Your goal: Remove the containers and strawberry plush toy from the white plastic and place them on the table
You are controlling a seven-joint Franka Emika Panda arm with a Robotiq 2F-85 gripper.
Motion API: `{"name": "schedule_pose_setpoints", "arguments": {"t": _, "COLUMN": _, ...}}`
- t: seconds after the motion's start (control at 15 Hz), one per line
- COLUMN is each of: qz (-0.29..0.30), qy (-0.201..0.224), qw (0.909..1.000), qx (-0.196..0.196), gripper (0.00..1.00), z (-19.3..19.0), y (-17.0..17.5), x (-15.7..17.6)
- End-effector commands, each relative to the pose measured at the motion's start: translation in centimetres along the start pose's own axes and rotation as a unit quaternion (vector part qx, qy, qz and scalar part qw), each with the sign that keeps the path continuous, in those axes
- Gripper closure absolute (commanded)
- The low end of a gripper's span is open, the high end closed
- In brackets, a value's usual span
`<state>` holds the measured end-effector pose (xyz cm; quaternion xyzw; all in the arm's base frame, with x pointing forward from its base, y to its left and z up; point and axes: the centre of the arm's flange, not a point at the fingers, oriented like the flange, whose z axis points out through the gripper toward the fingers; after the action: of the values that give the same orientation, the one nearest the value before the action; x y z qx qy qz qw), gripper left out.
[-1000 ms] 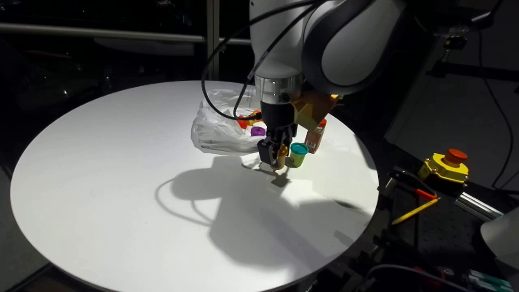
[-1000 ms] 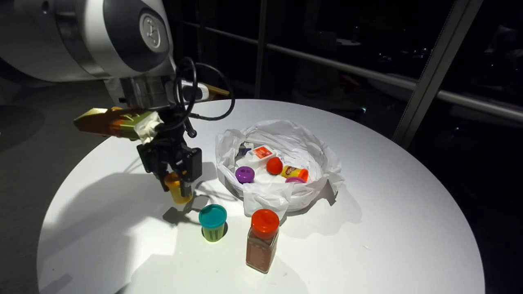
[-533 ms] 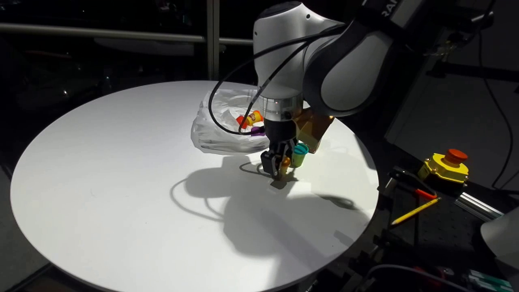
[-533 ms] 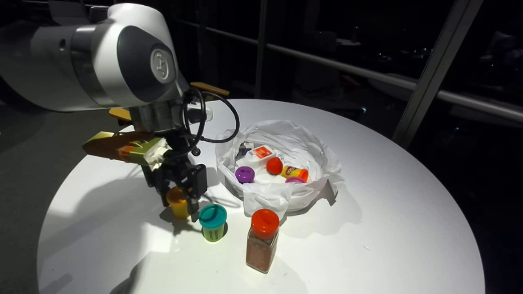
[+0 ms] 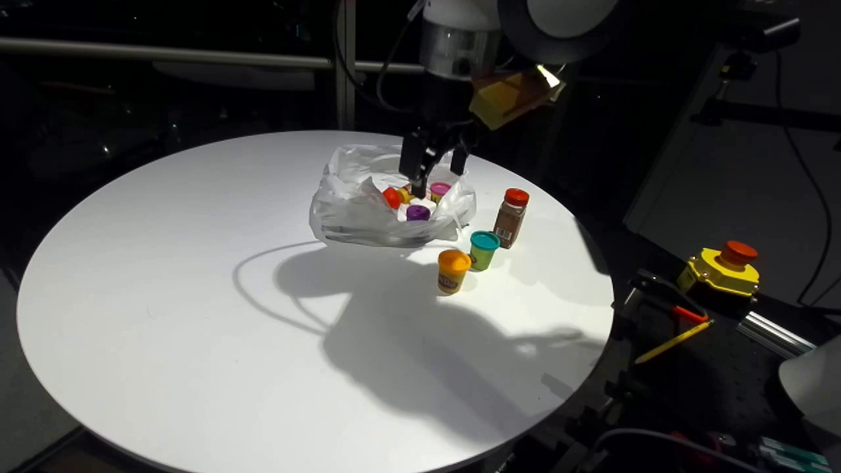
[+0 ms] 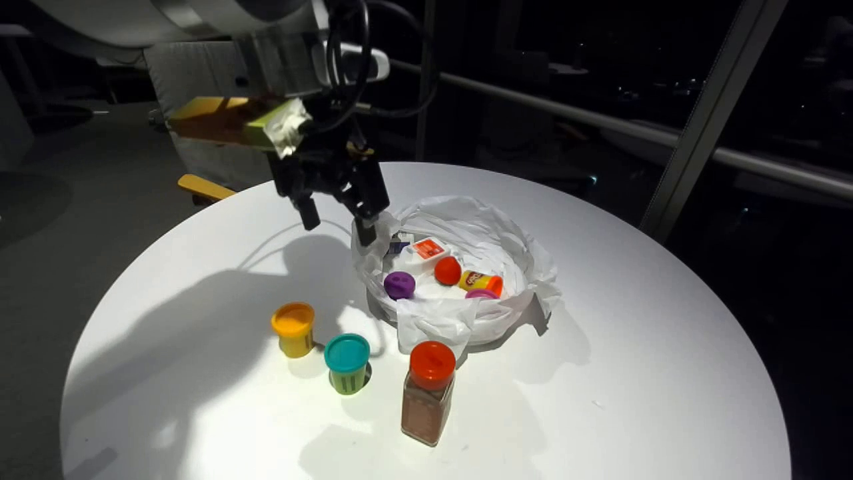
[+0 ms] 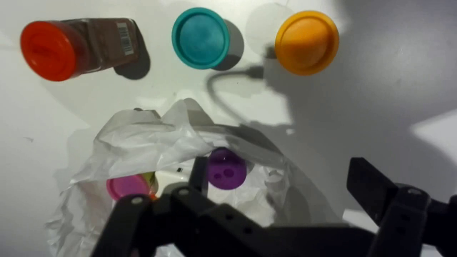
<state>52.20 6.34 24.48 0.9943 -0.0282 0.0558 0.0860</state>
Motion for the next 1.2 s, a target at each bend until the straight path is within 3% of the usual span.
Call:
{"name": "schedule_pose_setpoints", "arguments": {"t": 0.0, "qz": 0.048, "qy": 0.009, "qw": 0.9986, "qx": 0.020, "gripper": 0.00, "z": -3.5, "y": 2.9, "x": 3.8}}
{"name": "schedule_pose_setpoints", "arguments": {"t": 0.2, "qz": 0.095, "qy": -0.013, "qw": 0.9931, "qx": 0.067, "gripper": 0.00, "z": -2.3, "y": 4.0, "x": 7.6}}
{"name": "schedule_pose_setpoints", "arguments": {"t": 0.53, "qz": 0.179, "qy": -0.028, "qw": 0.9823, "qx": 0.049, "gripper": 0.00, "z": 1.9, "y": 5.2, "x": 12.4}}
{"name": "schedule_pose_setpoints", "arguments": {"t": 0.8, "qz": 0.274, "qy": -0.036, "qw": 0.9601, "qx": 0.040, "gripper": 0.00, "z": 5.5, "y": 6.5, "x": 14.0}}
{"name": "schedule_pose_setpoints", "arguments": {"t": 1.13, "qz": 0.372, "qy": -0.060, "qw": 0.9236, "qx": 0.069, "gripper": 0.00, "z": 9.3, "y": 7.7, "x": 14.8}}
